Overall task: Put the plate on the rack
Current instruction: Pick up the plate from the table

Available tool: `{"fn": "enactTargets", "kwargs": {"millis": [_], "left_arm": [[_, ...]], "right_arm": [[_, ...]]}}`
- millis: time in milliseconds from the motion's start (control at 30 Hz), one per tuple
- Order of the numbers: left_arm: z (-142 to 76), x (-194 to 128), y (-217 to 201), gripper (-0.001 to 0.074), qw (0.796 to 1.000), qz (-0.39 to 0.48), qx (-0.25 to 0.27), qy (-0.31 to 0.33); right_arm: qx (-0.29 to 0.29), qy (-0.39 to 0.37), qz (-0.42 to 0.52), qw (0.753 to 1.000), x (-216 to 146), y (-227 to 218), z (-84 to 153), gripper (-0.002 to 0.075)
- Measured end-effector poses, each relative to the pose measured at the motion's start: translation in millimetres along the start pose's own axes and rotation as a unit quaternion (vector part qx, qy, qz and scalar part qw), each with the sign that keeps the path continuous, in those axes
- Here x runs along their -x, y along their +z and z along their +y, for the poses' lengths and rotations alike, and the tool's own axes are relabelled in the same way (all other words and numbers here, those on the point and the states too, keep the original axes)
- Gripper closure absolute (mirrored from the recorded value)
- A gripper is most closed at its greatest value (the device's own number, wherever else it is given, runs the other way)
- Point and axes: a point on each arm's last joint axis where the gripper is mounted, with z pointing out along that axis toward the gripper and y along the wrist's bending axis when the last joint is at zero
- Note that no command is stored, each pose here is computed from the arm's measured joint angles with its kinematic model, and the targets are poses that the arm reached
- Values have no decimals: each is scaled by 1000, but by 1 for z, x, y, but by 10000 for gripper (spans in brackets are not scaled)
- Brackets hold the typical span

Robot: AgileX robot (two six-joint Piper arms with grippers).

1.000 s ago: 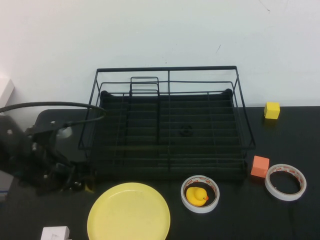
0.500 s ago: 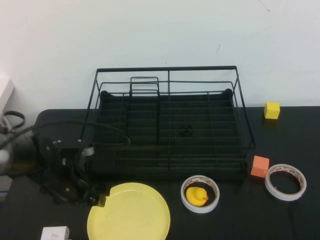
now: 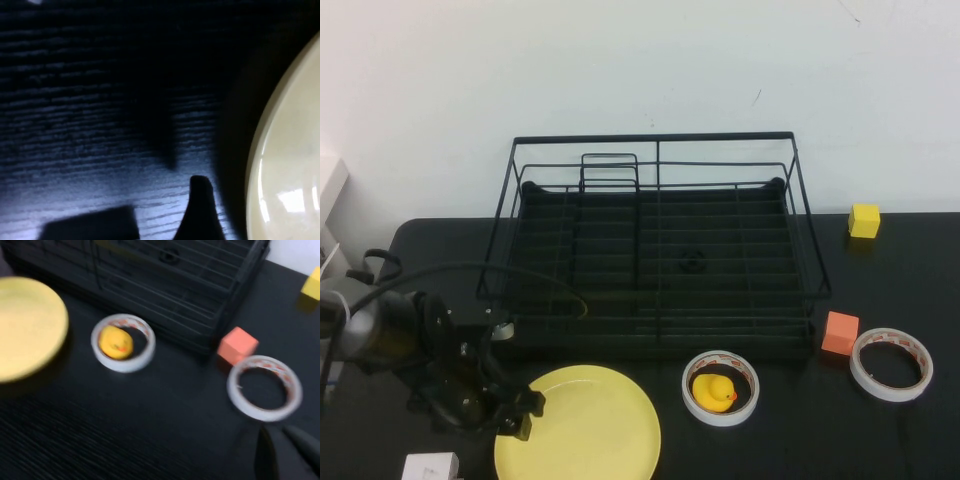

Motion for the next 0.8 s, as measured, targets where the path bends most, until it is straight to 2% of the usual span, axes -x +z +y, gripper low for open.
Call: {"fn": "enactTargets", "kwargs": {"millis": [67, 167, 300, 500, 633, 733, 800], "left_arm": [[0, 0, 0, 265, 1000, -1, 0, -18], [-1, 1, -5, 267, 999, -6, -1, -46], [-4, 1, -17, 311, 998, -5, -8, -60], [-10, 3, -48, 436, 998, -22, -20, -53], [-13, 0, -72, 564, 999, -26, -16, -25], [-16, -1, -93, 672, 999, -43, -15, -10], [-18, -3, -109, 708, 998, -60, -17, -5]], "right_arm": [[22, 18, -3, 1000, 2, 4, 1, 728], [89, 25, -1, 996, 5, 14, 6, 728], [166, 68, -6, 984, 10, 36, 5, 728], [221, 115, 7, 968, 10, 79, 7, 728], [241, 117, 16, 963, 11, 106, 28, 728], [257, 71, 47, 963, 9, 127, 52, 728], [264, 52, 77, 960, 8, 143, 66, 728]]}}
